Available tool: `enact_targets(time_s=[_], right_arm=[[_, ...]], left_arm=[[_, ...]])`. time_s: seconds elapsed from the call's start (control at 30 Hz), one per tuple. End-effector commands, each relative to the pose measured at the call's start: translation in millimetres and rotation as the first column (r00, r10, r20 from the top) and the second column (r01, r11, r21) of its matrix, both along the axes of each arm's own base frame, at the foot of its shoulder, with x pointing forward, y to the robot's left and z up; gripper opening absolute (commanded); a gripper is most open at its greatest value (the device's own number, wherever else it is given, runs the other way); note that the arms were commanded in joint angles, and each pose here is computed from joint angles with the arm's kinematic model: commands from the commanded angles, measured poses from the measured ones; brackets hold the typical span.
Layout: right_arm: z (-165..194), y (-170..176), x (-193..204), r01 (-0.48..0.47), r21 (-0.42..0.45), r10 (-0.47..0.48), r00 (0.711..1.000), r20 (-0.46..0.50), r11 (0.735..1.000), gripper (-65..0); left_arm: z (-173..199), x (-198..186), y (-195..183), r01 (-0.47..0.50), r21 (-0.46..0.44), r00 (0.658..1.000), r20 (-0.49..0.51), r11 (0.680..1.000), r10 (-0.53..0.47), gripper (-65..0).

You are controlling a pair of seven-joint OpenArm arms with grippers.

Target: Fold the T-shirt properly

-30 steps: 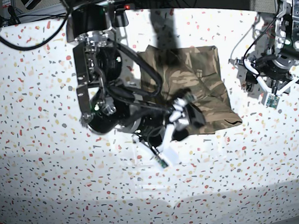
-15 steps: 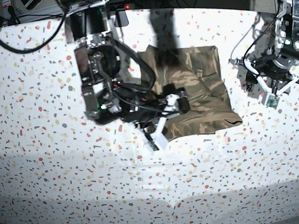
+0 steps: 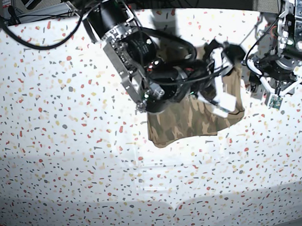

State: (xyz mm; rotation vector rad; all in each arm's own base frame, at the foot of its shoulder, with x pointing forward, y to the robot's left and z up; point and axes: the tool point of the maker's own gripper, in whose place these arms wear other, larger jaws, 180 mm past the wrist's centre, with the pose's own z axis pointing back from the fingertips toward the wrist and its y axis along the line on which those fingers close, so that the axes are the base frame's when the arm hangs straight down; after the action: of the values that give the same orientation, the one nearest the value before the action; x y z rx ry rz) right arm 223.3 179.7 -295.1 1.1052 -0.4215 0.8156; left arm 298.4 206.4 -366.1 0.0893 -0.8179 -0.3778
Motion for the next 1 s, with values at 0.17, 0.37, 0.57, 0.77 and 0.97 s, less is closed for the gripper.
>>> enact_targets(time_s=[0.17,0.37,0.57,0.77,0.97], right_arm=[[43.9,-14.1,52.3,0.093,0.095,-0.101,0.991,0.088,0.991,-32.0],[38.2,-80.7,131.0,0.38,-0.01,-0.37,0.907,0.201,0.925,-32.0],[31.6,-112.2,149.8,0.467,-0.035,-0.446,0.862,0.239,0.884,-32.0],[14.1,-122.5,150.2,0.483,-0.097,-0.449,0.859,0.247,0.87,-47.2],[-4.7,-121.6,157.7,0.512,-0.095,-0.483,0.848,0.219,0.854,-65.0]], left_arm=[[16.9,11.6,8.5,-0.048,-0.007,0.997,0.068,0.999,0.049,-33.9],[26.0,16.6,8.8,-0.044,0.006,0.993,0.108,0.999,0.043,-34.5],[52.4,26.2,37.3,-0.167,-0.072,0.969,0.173,0.983,0.177,-34.5],[25.3,-2.1,-6.5,-0.087,-0.285,0.995,0.013,0.954,0.095,-56.2],[11.2,-33.1,-54.4,-0.053,-0.502,0.998,-0.066,0.863,0.022,-65.0]])
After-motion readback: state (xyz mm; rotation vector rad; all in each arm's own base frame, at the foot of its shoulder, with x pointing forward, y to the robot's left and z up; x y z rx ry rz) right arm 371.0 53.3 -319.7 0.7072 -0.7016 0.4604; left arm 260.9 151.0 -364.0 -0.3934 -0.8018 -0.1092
